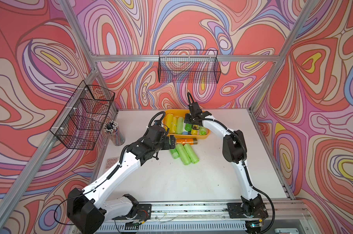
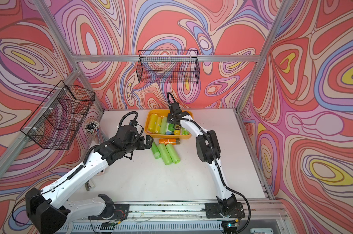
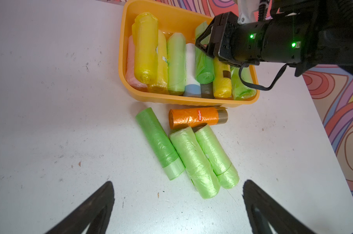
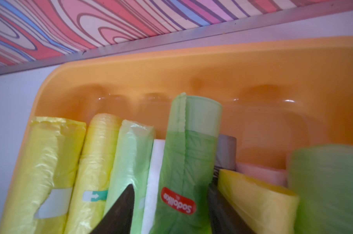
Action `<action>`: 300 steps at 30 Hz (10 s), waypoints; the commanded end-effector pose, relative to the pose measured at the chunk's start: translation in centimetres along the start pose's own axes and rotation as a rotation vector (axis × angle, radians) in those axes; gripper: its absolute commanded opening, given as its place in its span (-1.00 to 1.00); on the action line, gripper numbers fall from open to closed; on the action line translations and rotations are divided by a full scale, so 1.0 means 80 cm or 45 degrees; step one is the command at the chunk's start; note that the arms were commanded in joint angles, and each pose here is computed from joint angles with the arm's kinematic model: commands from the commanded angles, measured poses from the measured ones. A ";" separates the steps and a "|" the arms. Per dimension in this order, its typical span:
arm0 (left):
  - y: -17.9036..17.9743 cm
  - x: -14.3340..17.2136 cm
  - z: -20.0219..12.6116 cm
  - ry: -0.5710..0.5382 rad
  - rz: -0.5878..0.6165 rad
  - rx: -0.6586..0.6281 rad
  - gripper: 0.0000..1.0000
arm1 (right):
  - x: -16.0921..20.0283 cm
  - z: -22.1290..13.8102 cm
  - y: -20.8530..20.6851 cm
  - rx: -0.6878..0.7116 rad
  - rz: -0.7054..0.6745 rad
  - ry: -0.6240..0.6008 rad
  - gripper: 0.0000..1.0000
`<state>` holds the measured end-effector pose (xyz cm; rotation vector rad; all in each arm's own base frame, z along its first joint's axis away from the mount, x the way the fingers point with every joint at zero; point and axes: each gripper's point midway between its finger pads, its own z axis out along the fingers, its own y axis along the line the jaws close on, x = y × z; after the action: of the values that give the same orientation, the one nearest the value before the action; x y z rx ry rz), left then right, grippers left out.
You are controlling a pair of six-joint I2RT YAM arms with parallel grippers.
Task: Put the roll of trash bags into the storage box
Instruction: Place the roll of trash bags in the storage box, then pick up the roll of trash bags from the center of the board, then place the roll of trash bags in the storage box.
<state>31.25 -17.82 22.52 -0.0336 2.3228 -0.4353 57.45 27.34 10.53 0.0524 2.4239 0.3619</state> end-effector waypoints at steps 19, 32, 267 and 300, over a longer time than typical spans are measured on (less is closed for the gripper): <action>-0.011 -0.003 -0.009 -0.024 -0.067 0.099 1.00 | -0.045 -0.195 0.009 -0.103 0.015 -0.106 0.95; -0.008 0.023 -0.001 0.059 -0.174 0.119 1.00 | 0.071 -0.304 -0.045 -0.159 0.055 -0.081 0.95; -0.038 -0.087 0.185 0.148 -0.133 -0.054 -0.34 | 0.192 -0.295 -0.048 -0.491 0.204 -0.012 0.88; -0.002 -0.132 0.295 0.190 -0.026 -0.172 -0.34 | 0.201 -0.269 -0.053 -0.461 0.190 0.011 0.89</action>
<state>54.53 -24.51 14.34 -0.0996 2.4958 -0.3504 31.53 20.38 15.55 0.0747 2.3261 0.8941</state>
